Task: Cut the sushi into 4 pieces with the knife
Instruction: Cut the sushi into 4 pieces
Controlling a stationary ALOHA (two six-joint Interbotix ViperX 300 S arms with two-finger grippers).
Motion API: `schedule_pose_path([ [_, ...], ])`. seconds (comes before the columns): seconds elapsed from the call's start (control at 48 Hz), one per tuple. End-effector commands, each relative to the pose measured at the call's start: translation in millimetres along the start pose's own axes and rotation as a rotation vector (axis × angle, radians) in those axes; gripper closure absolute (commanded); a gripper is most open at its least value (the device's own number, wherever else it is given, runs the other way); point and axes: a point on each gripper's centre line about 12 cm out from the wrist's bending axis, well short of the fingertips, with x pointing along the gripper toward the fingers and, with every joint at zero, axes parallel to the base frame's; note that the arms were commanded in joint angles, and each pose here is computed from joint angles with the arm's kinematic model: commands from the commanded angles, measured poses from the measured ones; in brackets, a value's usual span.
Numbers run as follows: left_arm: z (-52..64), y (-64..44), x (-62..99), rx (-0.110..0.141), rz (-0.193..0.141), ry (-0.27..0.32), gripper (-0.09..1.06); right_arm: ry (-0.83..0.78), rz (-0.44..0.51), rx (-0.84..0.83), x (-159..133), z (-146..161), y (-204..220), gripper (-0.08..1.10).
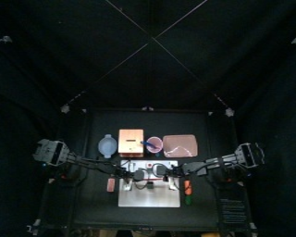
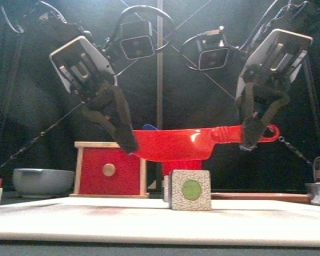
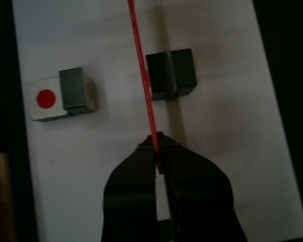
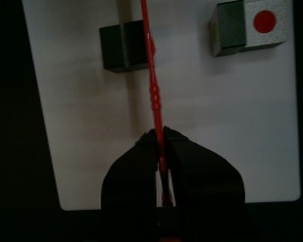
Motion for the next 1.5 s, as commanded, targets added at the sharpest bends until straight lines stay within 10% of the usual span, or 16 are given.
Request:
schedule_pose_path([
  [0.021,8.3,-11.2,-1.4,-0.004,-0.024,-0.017,0.67,-0.047,0.019,0.005,-9,5,4,0.88],
  [1.5,-3.5,-20.5,19.5,-0.053,-0.049,0.041,0.67,-0.02,0.044,0.021,10,-9,13,0.88],
])
